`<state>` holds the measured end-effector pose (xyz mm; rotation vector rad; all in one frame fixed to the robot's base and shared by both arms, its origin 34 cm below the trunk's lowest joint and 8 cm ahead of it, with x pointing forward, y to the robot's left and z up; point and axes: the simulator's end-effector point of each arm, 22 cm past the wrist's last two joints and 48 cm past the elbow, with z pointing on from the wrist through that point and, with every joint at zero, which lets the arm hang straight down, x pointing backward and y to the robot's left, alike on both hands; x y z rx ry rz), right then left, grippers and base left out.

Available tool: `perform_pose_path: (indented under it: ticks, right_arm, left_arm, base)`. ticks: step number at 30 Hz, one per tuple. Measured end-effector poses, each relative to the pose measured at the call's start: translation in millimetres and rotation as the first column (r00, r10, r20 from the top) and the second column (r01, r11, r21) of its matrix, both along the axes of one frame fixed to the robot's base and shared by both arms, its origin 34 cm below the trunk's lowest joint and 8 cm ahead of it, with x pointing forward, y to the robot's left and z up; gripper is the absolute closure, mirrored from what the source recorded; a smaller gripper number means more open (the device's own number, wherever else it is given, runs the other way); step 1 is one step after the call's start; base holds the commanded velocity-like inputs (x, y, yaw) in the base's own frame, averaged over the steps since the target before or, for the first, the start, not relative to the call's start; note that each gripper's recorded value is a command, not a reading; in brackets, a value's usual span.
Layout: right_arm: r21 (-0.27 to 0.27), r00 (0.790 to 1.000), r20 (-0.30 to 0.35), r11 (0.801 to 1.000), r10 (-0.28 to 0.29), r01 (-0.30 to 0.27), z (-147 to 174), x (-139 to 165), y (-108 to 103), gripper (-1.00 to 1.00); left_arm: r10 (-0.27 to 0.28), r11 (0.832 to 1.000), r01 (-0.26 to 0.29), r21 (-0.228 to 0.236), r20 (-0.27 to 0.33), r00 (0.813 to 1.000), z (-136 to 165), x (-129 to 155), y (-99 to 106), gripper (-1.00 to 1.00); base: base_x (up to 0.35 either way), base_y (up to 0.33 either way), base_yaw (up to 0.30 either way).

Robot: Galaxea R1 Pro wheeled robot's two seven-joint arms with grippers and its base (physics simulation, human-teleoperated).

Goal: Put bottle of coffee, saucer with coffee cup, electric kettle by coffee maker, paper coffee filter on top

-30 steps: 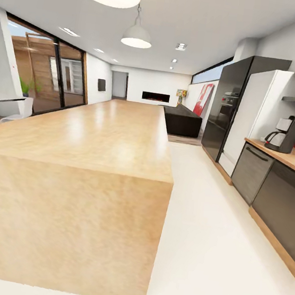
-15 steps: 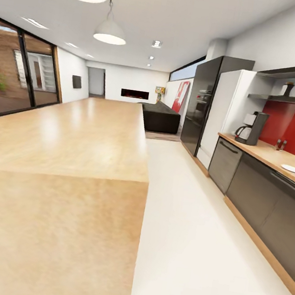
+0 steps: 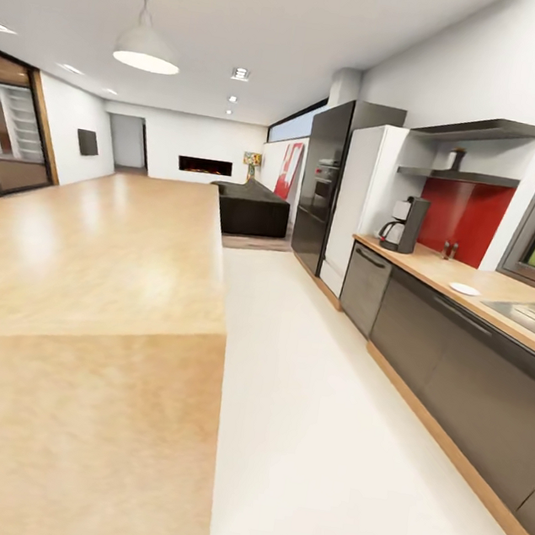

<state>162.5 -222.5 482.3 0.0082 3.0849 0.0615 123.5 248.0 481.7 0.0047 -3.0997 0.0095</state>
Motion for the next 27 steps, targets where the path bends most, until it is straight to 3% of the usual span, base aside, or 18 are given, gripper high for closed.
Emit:
perform_pose_path:
  ticks: [27]
  right_arm:
    - [-0.001,1.0,-0.001,1.0,0.0,0.0,39,-2,0,-1.0]
  left_arm:
    - [0.001,1.0,-0.001,-0.002,-0.001,1.0,39,-2,-2,-1.0]
  base:
    - [0.0,0.0,-0.299]
